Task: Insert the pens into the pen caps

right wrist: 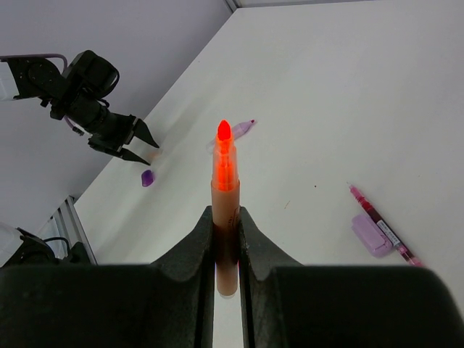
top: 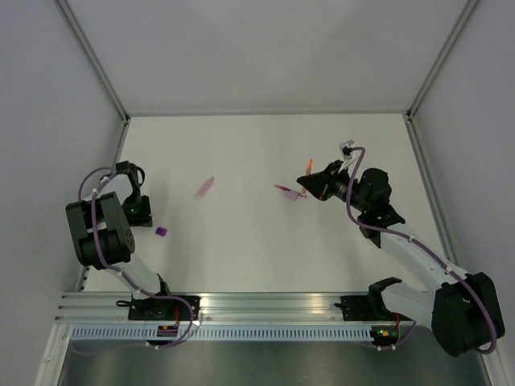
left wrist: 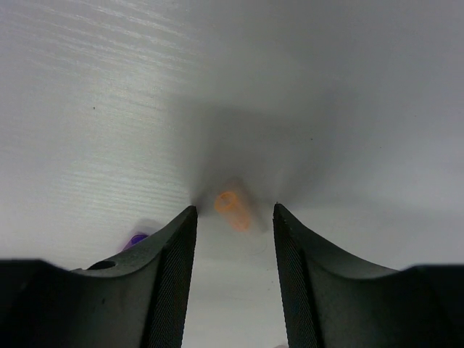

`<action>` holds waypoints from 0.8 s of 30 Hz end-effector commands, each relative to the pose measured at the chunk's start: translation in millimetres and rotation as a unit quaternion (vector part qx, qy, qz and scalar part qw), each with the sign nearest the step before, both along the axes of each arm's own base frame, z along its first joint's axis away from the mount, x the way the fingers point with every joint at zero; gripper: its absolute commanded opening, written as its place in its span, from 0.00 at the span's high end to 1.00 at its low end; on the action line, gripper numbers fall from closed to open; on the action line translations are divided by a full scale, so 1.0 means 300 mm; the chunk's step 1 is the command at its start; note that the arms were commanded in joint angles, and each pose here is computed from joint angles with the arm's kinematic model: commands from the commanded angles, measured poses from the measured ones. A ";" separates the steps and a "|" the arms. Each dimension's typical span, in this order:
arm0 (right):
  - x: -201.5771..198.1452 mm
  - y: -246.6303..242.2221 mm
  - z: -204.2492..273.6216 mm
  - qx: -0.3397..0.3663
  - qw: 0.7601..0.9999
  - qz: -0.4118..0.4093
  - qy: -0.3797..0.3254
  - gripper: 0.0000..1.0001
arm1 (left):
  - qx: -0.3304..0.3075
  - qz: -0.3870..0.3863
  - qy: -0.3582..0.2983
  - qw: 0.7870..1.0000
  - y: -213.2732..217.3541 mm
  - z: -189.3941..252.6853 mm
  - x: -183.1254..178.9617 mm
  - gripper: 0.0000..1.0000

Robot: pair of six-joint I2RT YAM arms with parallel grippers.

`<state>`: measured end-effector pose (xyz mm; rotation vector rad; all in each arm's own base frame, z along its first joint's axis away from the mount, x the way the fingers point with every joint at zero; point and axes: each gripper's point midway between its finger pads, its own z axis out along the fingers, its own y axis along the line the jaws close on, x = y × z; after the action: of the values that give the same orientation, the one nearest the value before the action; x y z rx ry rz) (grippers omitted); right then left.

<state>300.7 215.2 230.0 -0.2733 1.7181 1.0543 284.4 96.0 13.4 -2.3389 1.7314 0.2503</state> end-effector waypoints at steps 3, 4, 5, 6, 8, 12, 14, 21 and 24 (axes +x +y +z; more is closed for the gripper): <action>-0.017 -0.002 0.064 0.015 0.999 0.007 -0.032 1.00 | 0.017 0.016 -0.001 1.000 0.034 -0.006 0.023 0.57; -0.019 -0.001 0.067 0.016 0.999 0.008 -0.033 1.00 | 0.015 0.016 0.000 1.000 0.032 -0.009 0.023 0.59; -0.018 -0.002 0.068 0.016 0.999 0.007 -0.034 1.00 | 0.015 0.015 0.000 1.000 0.031 -0.010 0.023 0.60; -0.018 -0.002 0.068 0.016 0.999 0.007 -0.034 1.00 | 0.015 0.014 0.000 1.000 0.030 -0.012 0.025 0.64; -0.020 -0.003 0.070 0.017 0.999 0.007 -0.034 1.00 | 0.014 0.009 -0.003 1.000 0.030 -0.013 0.030 0.69; -0.024 -0.004 0.076 0.018 0.999 0.007 -0.036 1.00 | 0.013 -0.001 -0.008 1.000 0.029 -0.010 0.041 0.88; -0.025 -0.005 0.077 0.018 0.999 0.006 -0.037 1.00 | 0.014 -0.007 -0.011 1.000 0.032 -0.001 0.045 0.97; -0.026 -0.008 0.083 0.021 0.999 0.003 -0.039 1.00 | 0.035 -0.121 -0.095 0.987 0.022 0.108 0.178 0.98; -0.021 -0.005 0.077 0.022 0.999 0.004 -0.035 1.00 | 0.078 -0.232 -0.130 0.961 -0.012 0.205 0.281 0.98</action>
<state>294.5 213.6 242.3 -0.2765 1.6773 1.0628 315.1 95.4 24.4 -2.0874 1.8946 0.1463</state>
